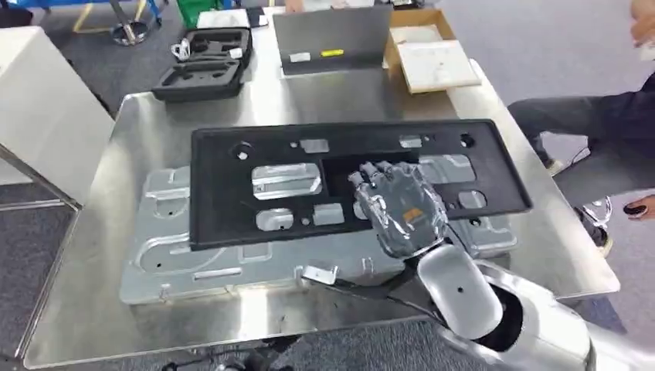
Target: Take the parts from the cabinet and place them on the table.
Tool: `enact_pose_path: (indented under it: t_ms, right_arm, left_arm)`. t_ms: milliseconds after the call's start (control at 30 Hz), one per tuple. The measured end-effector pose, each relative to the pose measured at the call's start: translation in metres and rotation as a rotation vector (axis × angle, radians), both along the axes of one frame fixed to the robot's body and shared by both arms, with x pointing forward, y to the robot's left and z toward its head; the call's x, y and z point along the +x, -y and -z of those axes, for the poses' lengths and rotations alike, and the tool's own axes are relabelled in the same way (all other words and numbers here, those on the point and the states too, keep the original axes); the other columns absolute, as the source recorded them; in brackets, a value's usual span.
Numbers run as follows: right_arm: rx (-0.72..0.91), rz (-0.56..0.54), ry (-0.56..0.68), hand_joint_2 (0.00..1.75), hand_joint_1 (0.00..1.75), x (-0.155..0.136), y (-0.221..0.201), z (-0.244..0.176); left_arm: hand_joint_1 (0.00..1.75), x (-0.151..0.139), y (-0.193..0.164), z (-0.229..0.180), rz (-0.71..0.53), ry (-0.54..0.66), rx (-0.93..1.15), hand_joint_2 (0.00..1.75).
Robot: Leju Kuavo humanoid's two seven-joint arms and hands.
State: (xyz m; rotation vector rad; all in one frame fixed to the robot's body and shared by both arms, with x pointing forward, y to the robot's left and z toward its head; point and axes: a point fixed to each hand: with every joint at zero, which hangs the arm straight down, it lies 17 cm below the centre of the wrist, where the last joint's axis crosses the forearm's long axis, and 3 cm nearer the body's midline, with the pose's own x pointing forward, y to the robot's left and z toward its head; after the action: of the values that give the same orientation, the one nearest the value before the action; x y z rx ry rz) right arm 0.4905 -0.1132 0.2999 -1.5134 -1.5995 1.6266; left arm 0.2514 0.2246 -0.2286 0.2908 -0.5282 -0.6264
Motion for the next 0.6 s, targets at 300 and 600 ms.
enact_pose_path:
  t_ms: [300, 600]
  right_arm:
    - [-0.004, 0.004, -0.089, 0.00, 0.00, 0.008, -0.001, 0.027]
    - [-0.016, 0.033, -0.142, 0.00, 0.00, 0.011, 0.007, 0.047]
  left_arm:
    - [0.00, 0.001, 0.001, -0.001, 0.022, 0.028, -0.007, 1.75]
    - [0.00, 0.003, -0.002, -0.001, 0.035, 0.031, -0.016, 0.00]
